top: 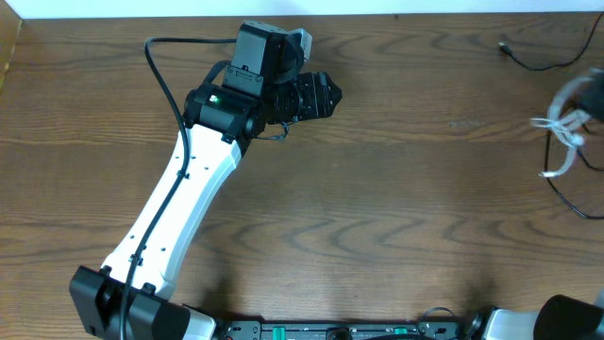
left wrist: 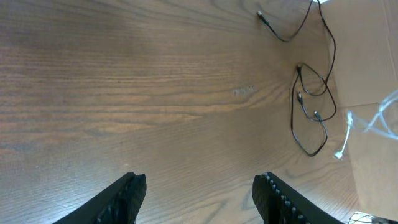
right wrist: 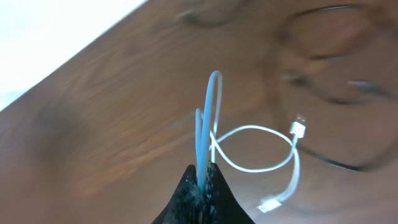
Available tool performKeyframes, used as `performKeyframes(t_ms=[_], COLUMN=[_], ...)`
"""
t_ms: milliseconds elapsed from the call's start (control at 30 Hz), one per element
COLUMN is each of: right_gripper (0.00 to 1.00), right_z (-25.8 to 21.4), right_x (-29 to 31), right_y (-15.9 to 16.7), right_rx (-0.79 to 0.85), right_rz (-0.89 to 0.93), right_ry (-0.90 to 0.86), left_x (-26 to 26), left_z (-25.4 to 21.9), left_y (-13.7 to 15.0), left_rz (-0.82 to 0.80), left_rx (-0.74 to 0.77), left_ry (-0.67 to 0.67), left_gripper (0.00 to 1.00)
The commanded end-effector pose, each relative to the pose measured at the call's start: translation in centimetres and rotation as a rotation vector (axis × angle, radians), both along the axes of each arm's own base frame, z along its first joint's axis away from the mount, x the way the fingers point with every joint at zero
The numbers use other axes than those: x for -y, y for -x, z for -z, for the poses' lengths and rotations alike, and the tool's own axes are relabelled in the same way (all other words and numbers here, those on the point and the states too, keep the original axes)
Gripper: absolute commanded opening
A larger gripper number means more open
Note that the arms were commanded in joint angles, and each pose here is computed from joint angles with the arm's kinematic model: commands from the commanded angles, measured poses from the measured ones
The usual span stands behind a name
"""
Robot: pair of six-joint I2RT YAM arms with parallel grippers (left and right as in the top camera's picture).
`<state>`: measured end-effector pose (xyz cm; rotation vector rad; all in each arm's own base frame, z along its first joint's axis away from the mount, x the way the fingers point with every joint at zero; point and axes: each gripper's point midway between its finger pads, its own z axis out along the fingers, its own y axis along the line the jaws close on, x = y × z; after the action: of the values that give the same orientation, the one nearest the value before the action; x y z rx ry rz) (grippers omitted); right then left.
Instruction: Untangle cables
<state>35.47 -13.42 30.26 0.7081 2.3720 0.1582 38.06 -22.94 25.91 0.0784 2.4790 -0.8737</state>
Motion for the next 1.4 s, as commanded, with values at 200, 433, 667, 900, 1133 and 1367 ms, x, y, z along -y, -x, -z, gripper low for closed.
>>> performKeyframes(t_ms=[200,433,667,900,1133,1367], right_gripper=[0.01,0.01,0.01,0.01,0.99,0.99], right_z=[-0.1,3.0,9.8,14.1,15.0,11.2], right_x=[14.7,19.7,24.6,27.5,27.8,23.2], right_y=[6.6,7.3,8.8,8.2,4.0,2.2], right_rx=[-0.1,-0.146,-0.265,-0.236,-0.136,-0.082], right_rz=[0.749,0.907,1.047,1.093,0.953,0.801], right_ry=[0.263,0.27,0.207,0.109,0.046,-0.027], left_x=[-0.3,-0.4,-0.4,-0.4,-0.4,-2.4], left_z=[-0.1,0.1,0.2,0.2,0.2,0.8], left_y=[0.6,0.8,0.8,0.8,0.8,-0.6], left_rz=[0.017,0.018,0.017,0.017,0.017,-0.051], left_rx=[-0.005,-0.015,-0.018,-0.018,-0.017,0.047], left_ry=[-0.011,-0.015,-0.016,-0.016,-0.017,-0.139], left_gripper=[0.61,0.61,0.61,0.61,0.61,0.61])
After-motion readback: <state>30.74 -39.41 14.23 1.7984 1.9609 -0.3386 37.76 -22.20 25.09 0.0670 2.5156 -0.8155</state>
